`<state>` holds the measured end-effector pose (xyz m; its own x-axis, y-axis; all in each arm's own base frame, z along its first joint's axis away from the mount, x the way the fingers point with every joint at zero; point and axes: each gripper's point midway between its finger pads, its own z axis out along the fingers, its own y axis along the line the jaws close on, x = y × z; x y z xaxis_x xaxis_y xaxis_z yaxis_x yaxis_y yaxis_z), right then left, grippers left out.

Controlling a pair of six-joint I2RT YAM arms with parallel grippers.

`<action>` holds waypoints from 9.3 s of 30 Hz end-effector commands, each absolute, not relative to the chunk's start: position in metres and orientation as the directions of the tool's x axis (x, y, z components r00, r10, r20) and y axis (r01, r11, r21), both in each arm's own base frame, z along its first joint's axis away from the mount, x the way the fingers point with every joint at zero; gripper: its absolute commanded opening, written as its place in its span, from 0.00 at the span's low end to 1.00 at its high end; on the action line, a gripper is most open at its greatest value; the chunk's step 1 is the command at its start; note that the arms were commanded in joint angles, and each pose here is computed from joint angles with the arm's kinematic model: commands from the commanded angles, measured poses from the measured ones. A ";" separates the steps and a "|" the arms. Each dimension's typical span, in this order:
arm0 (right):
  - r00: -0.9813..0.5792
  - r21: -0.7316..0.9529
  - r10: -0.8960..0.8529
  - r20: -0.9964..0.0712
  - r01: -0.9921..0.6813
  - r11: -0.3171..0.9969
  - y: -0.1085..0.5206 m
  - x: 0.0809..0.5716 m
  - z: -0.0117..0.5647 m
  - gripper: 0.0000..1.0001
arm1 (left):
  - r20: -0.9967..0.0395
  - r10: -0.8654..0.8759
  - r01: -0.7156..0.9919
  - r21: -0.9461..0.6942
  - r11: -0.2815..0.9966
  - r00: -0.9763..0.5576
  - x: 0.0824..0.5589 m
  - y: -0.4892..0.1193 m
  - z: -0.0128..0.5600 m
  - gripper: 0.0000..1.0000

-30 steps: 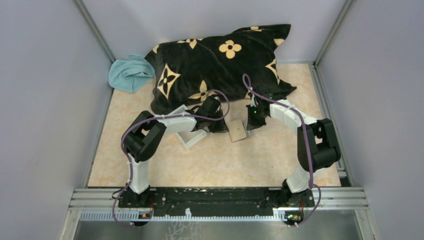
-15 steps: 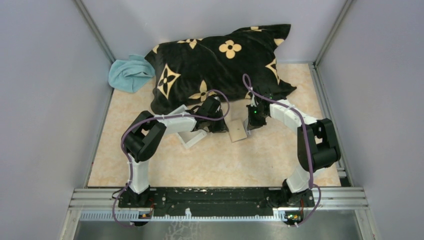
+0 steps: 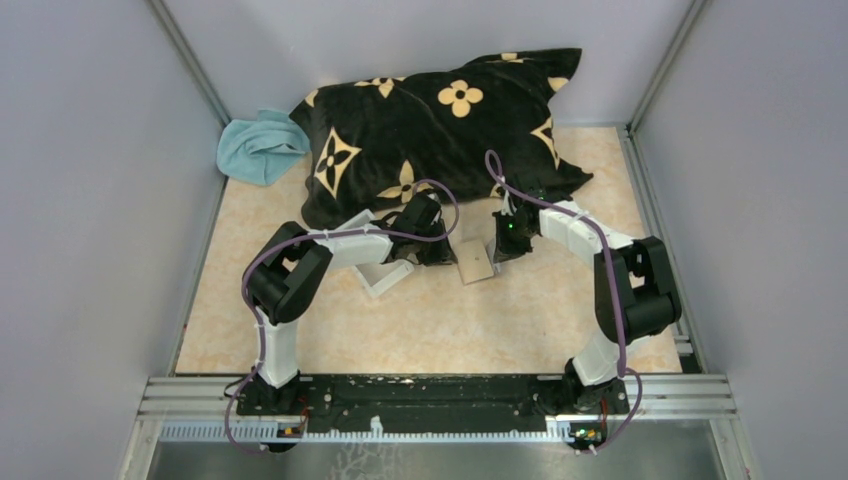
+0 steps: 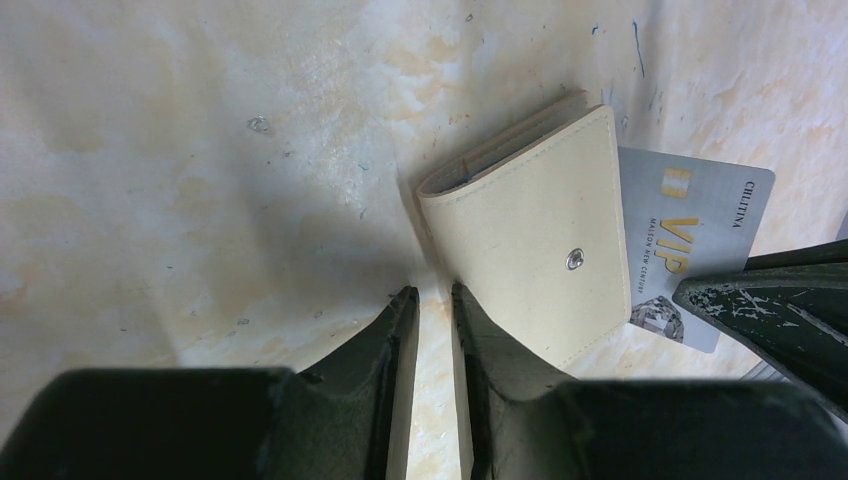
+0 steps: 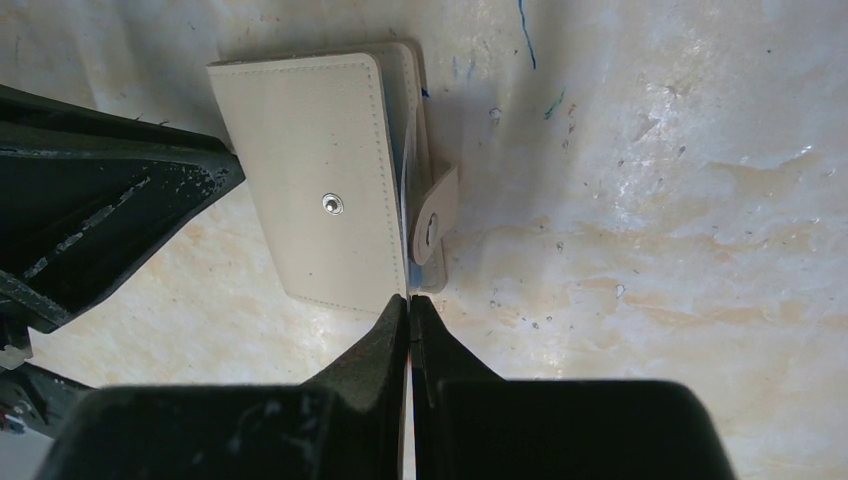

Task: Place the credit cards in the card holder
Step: Insert the credit card into the card holder.

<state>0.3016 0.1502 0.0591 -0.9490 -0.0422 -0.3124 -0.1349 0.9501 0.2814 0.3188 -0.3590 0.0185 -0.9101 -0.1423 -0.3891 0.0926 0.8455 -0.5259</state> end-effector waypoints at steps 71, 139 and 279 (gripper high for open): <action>-0.903 0.458 -0.017 -0.428 -0.233 0.858 0.220 0.305 0.114 0.00 | -0.118 0.160 0.199 -0.585 0.786 -0.980 0.217 -0.341 -0.072 0.15; -0.906 0.106 -0.157 -0.394 -0.215 0.971 0.184 0.268 0.068 0.00 | -0.424 -0.072 0.202 -0.566 0.799 -0.903 0.276 -0.371 0.106 0.33; -0.906 0.508 0.179 -0.385 -0.046 0.860 0.163 0.250 0.063 0.00 | -0.386 0.122 0.277 -0.378 0.883 -0.914 0.256 -0.348 0.001 0.39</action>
